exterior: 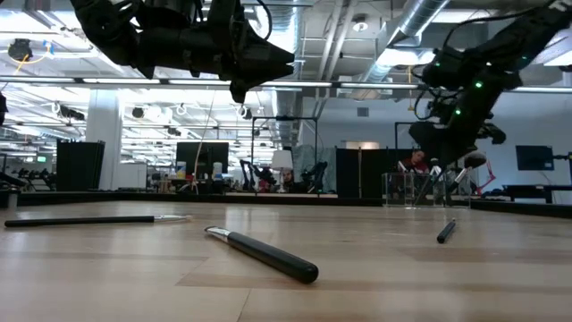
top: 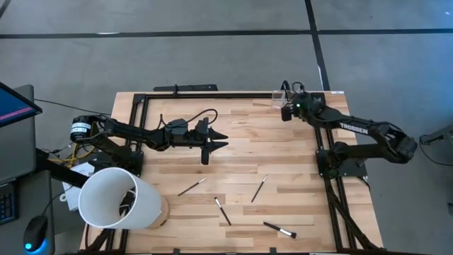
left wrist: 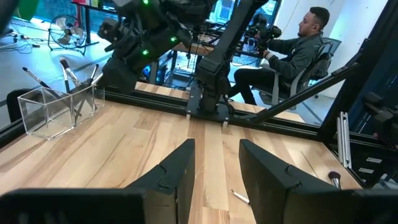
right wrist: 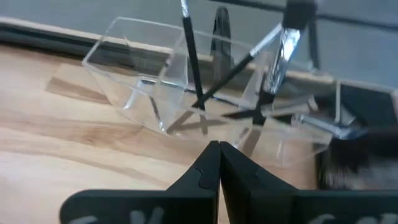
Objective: Put items in baskets/containers
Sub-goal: Put the black eyeshadow brush into the middle section of the transparent organizer
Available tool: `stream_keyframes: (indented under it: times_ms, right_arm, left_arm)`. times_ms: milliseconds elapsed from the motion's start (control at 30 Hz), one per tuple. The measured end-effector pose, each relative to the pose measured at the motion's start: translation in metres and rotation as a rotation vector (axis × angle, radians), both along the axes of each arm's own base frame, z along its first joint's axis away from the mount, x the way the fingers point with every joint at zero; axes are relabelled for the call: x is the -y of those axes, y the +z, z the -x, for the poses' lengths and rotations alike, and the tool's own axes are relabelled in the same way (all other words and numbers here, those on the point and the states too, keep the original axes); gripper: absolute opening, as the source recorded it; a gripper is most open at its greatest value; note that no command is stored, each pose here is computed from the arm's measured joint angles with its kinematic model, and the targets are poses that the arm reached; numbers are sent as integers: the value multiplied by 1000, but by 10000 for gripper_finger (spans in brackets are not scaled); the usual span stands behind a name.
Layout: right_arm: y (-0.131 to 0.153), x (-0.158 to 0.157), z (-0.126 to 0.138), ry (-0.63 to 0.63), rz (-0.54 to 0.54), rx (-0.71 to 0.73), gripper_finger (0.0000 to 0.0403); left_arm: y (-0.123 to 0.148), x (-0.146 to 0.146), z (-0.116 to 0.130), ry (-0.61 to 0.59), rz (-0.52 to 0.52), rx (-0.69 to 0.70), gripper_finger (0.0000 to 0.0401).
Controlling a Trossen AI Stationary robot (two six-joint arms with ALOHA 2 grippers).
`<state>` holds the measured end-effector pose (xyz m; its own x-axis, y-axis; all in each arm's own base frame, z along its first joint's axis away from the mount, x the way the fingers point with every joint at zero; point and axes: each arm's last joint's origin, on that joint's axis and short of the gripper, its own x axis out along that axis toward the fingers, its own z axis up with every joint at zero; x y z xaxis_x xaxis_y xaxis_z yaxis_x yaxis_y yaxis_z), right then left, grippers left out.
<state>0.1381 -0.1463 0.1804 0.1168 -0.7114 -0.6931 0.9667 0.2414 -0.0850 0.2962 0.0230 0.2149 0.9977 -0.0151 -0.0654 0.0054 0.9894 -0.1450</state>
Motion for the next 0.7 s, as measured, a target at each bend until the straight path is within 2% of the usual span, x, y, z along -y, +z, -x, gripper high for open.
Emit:
stream_keyframes:
  times_ms: [167,300,467,700]
  right_arm:
    - [17,5,-21,15,-33,-138,0]
    - [27,16,-30,-16,-143,-265,0]
    - [18,28,-39,-37,-271,-409,0]
    - [5,42,-50,-59,-242,-535,0]
  left_arm:
    - [0,0,0,0,0,0,122]
    - [0,0,0,0,0,0,122]
    - [0,1,0,-26,2,0,122]
    - [0,1,0,-26,2,0,122]
